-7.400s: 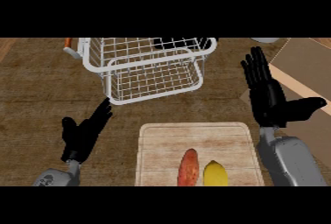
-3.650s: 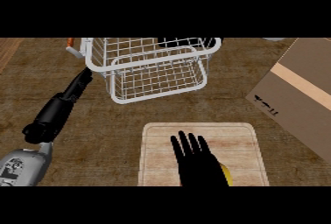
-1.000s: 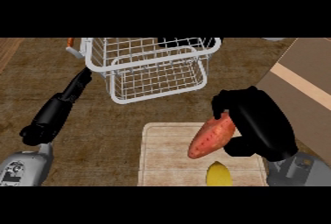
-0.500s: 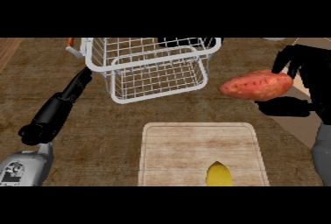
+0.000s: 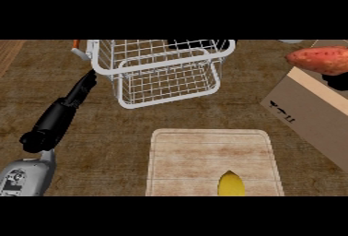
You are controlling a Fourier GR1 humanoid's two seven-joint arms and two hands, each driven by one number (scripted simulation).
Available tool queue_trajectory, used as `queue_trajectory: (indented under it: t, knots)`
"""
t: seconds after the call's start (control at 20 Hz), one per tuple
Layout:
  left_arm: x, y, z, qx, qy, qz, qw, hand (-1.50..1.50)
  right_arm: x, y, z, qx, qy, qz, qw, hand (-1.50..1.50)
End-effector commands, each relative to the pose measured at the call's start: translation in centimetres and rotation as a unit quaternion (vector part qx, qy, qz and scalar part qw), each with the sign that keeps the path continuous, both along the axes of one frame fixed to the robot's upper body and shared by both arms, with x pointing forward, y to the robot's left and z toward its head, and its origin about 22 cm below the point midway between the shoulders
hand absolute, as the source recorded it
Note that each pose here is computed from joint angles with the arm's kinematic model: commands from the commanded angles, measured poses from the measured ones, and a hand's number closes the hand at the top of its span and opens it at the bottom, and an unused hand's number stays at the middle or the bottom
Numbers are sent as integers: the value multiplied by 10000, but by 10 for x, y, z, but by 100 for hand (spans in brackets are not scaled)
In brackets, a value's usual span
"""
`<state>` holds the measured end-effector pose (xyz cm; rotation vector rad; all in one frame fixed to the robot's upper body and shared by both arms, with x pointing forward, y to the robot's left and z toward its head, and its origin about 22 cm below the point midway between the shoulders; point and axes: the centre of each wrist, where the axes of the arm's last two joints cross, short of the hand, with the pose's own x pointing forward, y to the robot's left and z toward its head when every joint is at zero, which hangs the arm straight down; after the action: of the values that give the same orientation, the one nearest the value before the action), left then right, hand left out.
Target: Pick the sweet potato from the cutting board and place it in the cardboard box
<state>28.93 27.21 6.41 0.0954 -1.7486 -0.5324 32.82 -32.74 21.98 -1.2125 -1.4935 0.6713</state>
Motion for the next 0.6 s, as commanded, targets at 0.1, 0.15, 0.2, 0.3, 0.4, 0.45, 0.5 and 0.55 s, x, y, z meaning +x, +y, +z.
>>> queue_trajectory:
  t: [0.1, 0.15, 0.2, 0.3, 0.4, 0.45, 0.5, 0.55]
  knots:
    - [-1, -4, 5, 7, 35, -108, 9999, 0, 17, -58, -2, -135, 1480, -149, 9888, 150]
    - [-3, -13, 4, 6, -11, -84, 10000, 0, 20, -62, -8, -152, 1735, -174, 9846, 150]
    - [8, -14, 10, 15, -114, -9, 9999, 0, 19, -74, -8, -88, 1880, -67, 9821, 150]
    - [5, -10, 13, 22, -34, -130, 9999, 0, 19, -97, -22, -175, 2066, -103, 9782, 150]
    - [9, 3, 3, -70, 42, -27, 10000, 0, 21, -107, -35, -78, 2303, 50, 9731, 150]
    - [5, -15, -2, -37, -28, -57, 10000, 0, 17, -116, -42, -217, 2570, 154, 9661, 150]
    - [6, -14, -3, -31, -75, -54, 10000, 0, 24, -111, -33, -288, 2746, 101, 9611, 150]
    - [-9, -17, -2, 2, 46, -41, 10000, 0, 15, -123, -36, -394, 3000, -46, 9531, 150]
